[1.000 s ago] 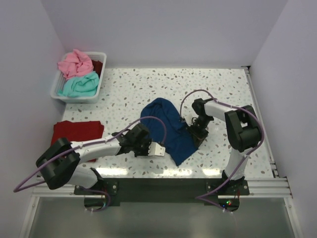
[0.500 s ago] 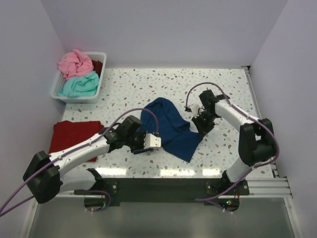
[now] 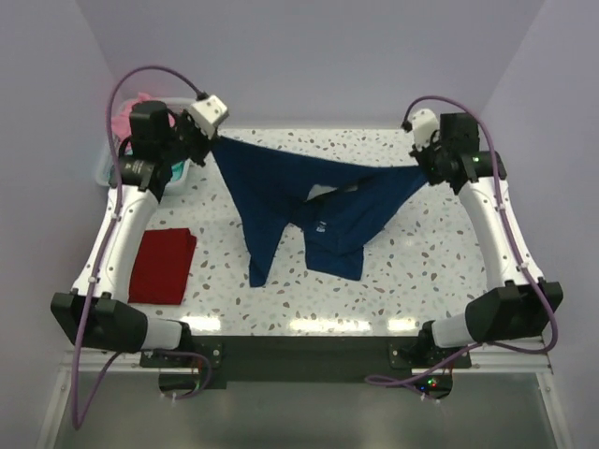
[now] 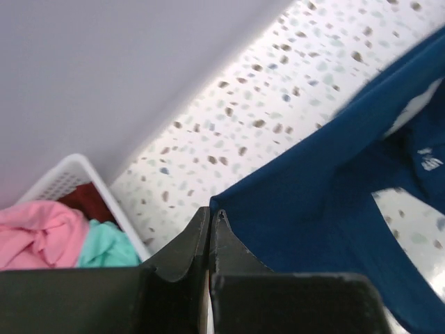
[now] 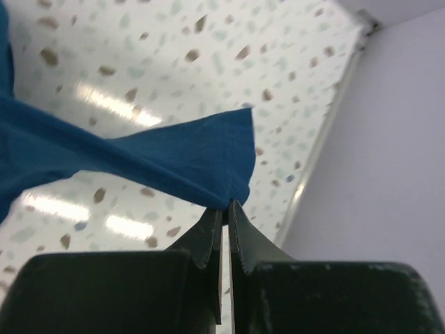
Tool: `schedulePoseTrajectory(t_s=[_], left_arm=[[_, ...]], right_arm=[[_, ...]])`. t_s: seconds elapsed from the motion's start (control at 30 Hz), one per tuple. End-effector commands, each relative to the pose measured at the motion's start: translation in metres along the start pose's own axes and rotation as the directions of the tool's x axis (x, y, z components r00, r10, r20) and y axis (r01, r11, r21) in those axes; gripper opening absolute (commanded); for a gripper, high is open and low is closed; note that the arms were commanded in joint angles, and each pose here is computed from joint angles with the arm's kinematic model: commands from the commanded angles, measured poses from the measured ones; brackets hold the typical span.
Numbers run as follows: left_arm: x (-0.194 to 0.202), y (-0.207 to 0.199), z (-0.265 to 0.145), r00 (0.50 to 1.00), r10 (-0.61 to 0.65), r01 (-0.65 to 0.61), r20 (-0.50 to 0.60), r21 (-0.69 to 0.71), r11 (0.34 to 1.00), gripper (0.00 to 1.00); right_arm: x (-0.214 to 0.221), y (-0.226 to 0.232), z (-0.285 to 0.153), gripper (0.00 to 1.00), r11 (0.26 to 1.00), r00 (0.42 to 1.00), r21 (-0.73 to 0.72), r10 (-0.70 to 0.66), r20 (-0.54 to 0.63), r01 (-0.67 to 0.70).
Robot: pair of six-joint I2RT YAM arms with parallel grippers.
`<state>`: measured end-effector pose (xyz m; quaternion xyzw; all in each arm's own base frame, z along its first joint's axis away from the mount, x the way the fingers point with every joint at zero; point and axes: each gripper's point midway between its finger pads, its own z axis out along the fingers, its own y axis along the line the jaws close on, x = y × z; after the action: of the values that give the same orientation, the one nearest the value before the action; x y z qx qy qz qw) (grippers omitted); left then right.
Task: Fold and stack the t-shirts
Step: Flatten the tshirt out
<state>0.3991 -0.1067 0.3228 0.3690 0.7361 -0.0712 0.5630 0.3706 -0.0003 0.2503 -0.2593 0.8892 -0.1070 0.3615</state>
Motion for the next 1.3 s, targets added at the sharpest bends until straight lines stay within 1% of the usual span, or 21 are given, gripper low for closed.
schedulePoseTrajectory(t_s=[0.0,0.1,0.17,0.3,0.33,0.5,0.6,0.63,0.7,0.73,0.8,0.87,0.9,0.97,1.0,1.07,1.1,1.13,1.2,1.23,1.27], left_arm=[[-0.048,0.063,-0.019,0.990,-0.041,0.059,0.136,-0.130,0.990,0.00],[-0.078,0.080,-0.029,0.977,-0.022,0.057,0.212,-0.161,0.985,0.00],[-0.095,0.092,-0.047,0.963,0.009,0.046,0.269,-0.200,0.979,0.00],[-0.120,0.086,-0.077,0.938,0.048,0.034,0.344,-0.230,0.972,0.00],[-0.131,0.080,-0.093,0.924,0.074,0.022,0.374,-0.245,0.969,0.00],[-0.145,0.063,-0.131,0.902,0.111,0.015,0.417,-0.286,0.958,0.00],[-0.155,0.056,-0.155,0.888,0.139,0.012,0.438,-0.324,0.946,0.00],[-0.156,0.052,-0.160,0.886,0.141,0.012,0.441,-0.326,0.945,0.00],[-0.157,0.047,-0.163,0.887,0.144,0.002,0.440,-0.314,0.950,0.00],[-0.152,0.045,-0.160,0.895,0.129,0.005,0.428,-0.297,0.955,0.00],[-0.145,0.041,-0.154,0.902,0.127,-0.010,0.413,-0.273,0.962,0.00],[-0.127,0.035,-0.138,0.924,0.100,-0.018,0.370,-0.218,0.976,0.00],[-0.117,0.028,-0.129,0.933,0.075,-0.016,0.351,-0.169,0.985,0.00],[-0.095,0.023,-0.113,0.950,0.035,0.004,0.311,-0.123,0.992,0.00],[-0.085,0.022,-0.105,0.957,0.016,0.017,0.291,-0.109,0.994,0.00],[-0.058,0.019,-0.088,0.971,-0.024,0.045,0.239,-0.085,0.995,0.00],[-0.044,0.021,-0.079,0.977,-0.043,0.062,0.208,-0.086,0.994,0.00],[-0.026,0.019,-0.069,0.982,-0.074,0.088,0.174,-0.075,0.993,0.00],[-0.001,0.019,-0.053,0.986,-0.114,0.123,0.123,-0.066,0.990,0.00],[0.017,0.014,-0.043,0.986,-0.143,0.148,0.090,-0.051,0.988,0.00],[0.027,0.014,-0.037,0.984,-0.162,0.166,0.072,-0.054,0.985,0.00]], right_arm=[[-0.051,-0.079,-0.053,0.00,0.950,0.983,0.308,-0.016,0.182,-0.041],[-0.077,-0.113,-0.090,0.00,0.897,0.957,0.428,-0.024,0.288,-0.107],[-0.092,-0.129,-0.119,0.00,0.861,0.933,0.486,-0.039,0.357,-0.150],[-0.105,-0.144,-0.176,0.00,0.805,0.888,0.554,-0.077,0.453,-0.213],[-0.105,-0.146,-0.193,0.00,0.790,0.877,0.569,-0.089,0.473,-0.227],[-0.100,-0.149,-0.248,0.00,0.747,0.859,0.633,-0.173,0.481,-0.204],[-0.092,-0.138,-0.268,0.00,0.753,0.858,0.648,-0.257,0.445,-0.111],[-0.086,-0.130,-0.262,0.00,0.778,0.870,0.626,-0.270,0.413,-0.056],[-0.087,-0.116,-0.259,0.00,0.816,0.860,0.577,-0.315,0.401,0.029],[-0.077,-0.104,-0.248,0.00,0.844,0.875,0.529,-0.323,0.361,0.093],[-0.068,-0.086,-0.228,0.00,0.879,0.880,0.443,-0.342,0.330,0.176],[-0.064,-0.069,-0.202,0.00,0.908,0.884,0.341,-0.352,0.307,0.243],[-0.051,-0.059,-0.188,0.00,0.920,0.900,0.276,-0.351,0.258,0.280],[-0.046,-0.042,-0.167,0.00,0.933,0.900,0.168,-0.353,0.255,0.318],[-0.042,-0.024,-0.146,0.00,0.936,0.903,0.057,-0.350,0.247,0.347],[-0.034,-0.003,-0.119,0.00,0.932,0.917,-0.075,-0.331,0.220,0.355],[-0.032,0.017,-0.097,0.00,0.915,0.923,-0.180,-0.323,0.210,0.361],[-0.016,0.038,-0.077,0.00,0.892,0.933,-0.280,-0.323,0.155,0.356],[-0.009,0.069,-0.037,0.00,0.849,0.926,-0.373,-0.363,0.103,0.374],[0.012,0.086,-0.013,0.00,0.832,0.924,-0.423,-0.379,0.041,0.360],[0.016,0.098,0.003,0.00,0.820,0.917,-0.436,-0.398,0.030,0.370]])
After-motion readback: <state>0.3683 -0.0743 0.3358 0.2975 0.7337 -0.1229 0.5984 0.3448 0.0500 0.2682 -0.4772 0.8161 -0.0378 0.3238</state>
